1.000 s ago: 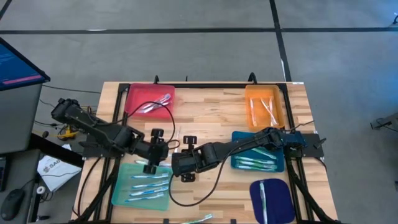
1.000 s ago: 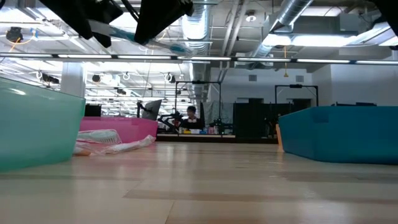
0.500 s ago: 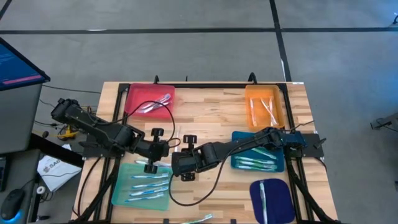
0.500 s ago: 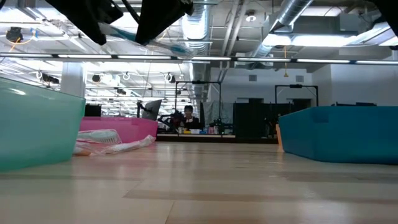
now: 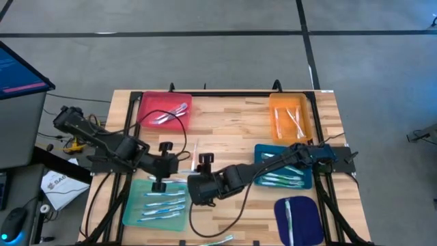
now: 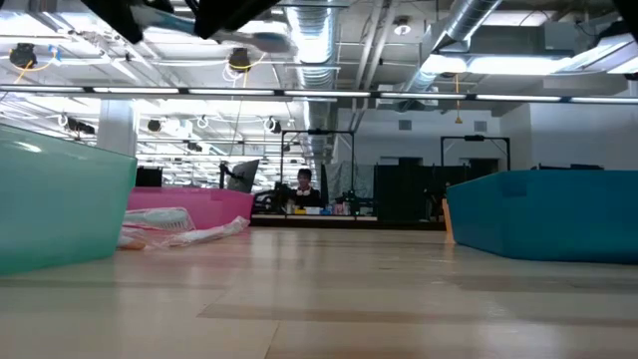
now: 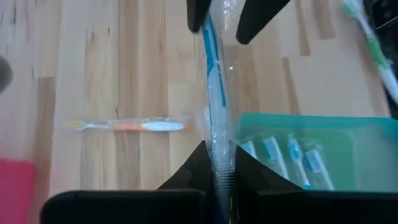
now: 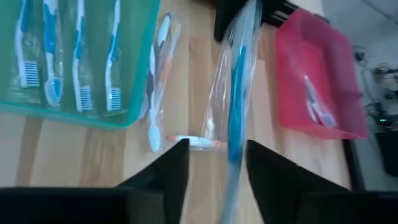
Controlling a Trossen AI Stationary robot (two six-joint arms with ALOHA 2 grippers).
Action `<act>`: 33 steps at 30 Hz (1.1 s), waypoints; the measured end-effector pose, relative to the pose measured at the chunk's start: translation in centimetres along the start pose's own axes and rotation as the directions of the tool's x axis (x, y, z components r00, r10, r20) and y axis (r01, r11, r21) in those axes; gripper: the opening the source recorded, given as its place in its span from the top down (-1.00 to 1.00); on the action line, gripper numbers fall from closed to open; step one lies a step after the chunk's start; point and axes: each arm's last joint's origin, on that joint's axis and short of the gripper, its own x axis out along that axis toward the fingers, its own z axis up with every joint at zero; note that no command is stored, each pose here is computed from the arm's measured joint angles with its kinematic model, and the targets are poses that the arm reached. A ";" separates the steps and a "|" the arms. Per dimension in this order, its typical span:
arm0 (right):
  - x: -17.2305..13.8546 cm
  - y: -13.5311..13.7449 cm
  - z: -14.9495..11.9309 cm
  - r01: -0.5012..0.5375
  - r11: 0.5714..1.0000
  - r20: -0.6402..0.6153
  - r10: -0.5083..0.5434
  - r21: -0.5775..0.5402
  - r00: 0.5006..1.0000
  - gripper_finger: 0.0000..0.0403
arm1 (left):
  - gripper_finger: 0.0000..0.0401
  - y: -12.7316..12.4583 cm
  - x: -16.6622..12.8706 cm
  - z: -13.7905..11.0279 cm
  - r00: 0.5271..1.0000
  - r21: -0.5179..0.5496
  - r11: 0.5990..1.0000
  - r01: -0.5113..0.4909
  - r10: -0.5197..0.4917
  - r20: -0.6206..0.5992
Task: Pick & Place Toothbrushes
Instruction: Put the blue toothbrush into the green bin
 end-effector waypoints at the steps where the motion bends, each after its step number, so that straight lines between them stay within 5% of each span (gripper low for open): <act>1: -0.1 0.1 0.0 0.009 1.000 0.000 -0.009 -0.003 1.000 0.19 | 0.94 -0.1 -0.4 -0.2 1.000 -0.008 1.000 0.004 -0.004 0.001; 12: -0.8 0.9 -0.3 0.061 0.996 -0.008 -0.061 -0.058 0.998 -0.48 | 0.94 -1.6 -0.5 -6.8 0.994 -0.154 0.985 0.076 -0.087 -0.066; 18: -0.7 0.6 -0.5 0.068 0.967 -0.029 -0.078 -0.246 0.997 -0.52 | 0.94 -3.4 -0.5 -9.4 0.985 -0.214 0.964 0.158 -0.168 -0.027; 33: -0.4 -0.1 -0.8 0.082 0.975 -0.061 -0.097 -0.206 0.993 -0.52 | 0.94 -6.9 2.4 -13.5 0.988 -0.404 0.910 0.090 -0.133 -0.079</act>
